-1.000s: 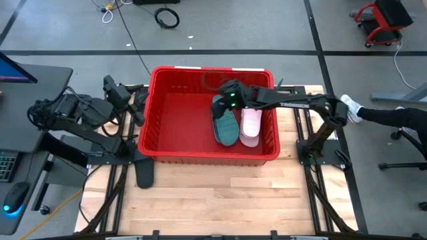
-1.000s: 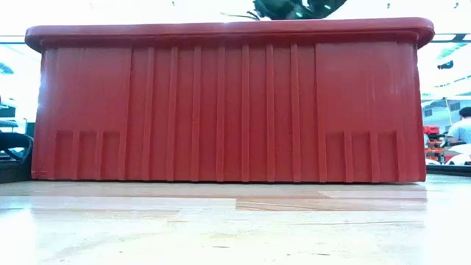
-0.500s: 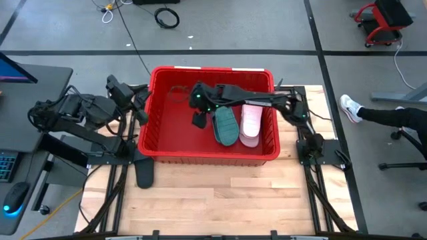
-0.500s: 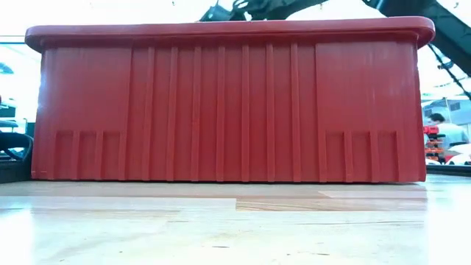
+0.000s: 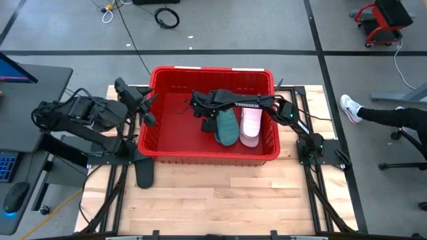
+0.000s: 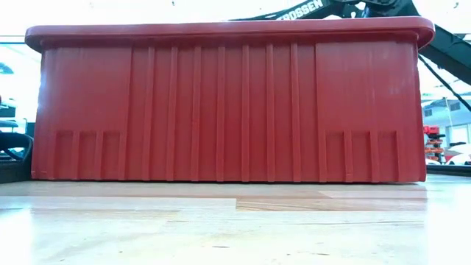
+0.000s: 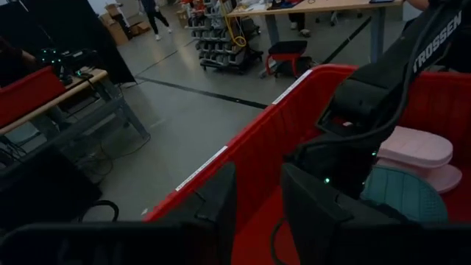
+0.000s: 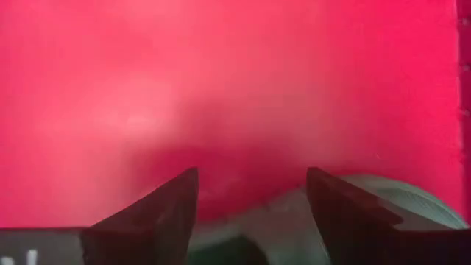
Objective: Pick and place slides into bin
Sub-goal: Put the green slide in the red bin, then put the top black slide in the red bin
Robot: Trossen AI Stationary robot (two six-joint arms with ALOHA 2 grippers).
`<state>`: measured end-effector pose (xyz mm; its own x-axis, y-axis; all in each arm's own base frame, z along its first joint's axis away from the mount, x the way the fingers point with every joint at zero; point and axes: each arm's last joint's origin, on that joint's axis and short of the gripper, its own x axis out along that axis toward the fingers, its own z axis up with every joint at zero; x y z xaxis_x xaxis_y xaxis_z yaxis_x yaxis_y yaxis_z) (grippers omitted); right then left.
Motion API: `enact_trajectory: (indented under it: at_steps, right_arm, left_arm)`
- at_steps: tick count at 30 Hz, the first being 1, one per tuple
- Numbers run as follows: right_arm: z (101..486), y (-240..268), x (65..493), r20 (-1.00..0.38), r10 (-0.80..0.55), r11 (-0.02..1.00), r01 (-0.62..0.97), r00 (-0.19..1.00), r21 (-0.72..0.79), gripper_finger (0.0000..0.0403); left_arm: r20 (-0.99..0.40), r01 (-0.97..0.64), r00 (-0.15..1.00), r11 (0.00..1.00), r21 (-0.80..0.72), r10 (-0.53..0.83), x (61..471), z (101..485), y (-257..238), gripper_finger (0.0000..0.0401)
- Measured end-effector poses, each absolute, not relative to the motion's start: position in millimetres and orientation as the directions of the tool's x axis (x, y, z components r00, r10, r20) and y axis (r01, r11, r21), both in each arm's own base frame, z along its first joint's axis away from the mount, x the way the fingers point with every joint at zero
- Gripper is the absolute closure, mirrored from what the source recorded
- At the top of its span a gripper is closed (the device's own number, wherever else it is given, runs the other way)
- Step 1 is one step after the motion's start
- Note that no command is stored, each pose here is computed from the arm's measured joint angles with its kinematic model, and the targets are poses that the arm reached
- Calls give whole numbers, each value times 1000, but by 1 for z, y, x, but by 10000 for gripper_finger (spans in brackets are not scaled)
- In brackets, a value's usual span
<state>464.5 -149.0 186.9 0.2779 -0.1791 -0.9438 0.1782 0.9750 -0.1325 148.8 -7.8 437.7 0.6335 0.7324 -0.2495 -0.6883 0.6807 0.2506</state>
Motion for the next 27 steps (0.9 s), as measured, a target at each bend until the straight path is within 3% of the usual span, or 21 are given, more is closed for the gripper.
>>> enact_trajectory:
  at_steps: [5, 14, 20, 27]
  right_arm:
    - [187, -150, 459, -949, -227, 970, 133, 218, -202, 144]
    - [190, -163, 448, -962, -217, 964, 193, 164, -185, 144]
    - [222, -154, 445, -938, -244, 960, 197, 244, -199, 144]
    - [289, -134, 434, -854, -288, 942, 287, 433, -172, 144]
  left_arm:
    - [-251, -688, 632, 680, 254, 733, 150, 437, -8, 290]
    - [-255, -683, 636, 685, 253, 728, 150, 437, -8, 295]
    - [-280, -654, 694, 743, 139, 663, 140, 439, -8, 298]
    - [-354, -730, 645, 683, -23, 677, 90, 431, 4, 319]
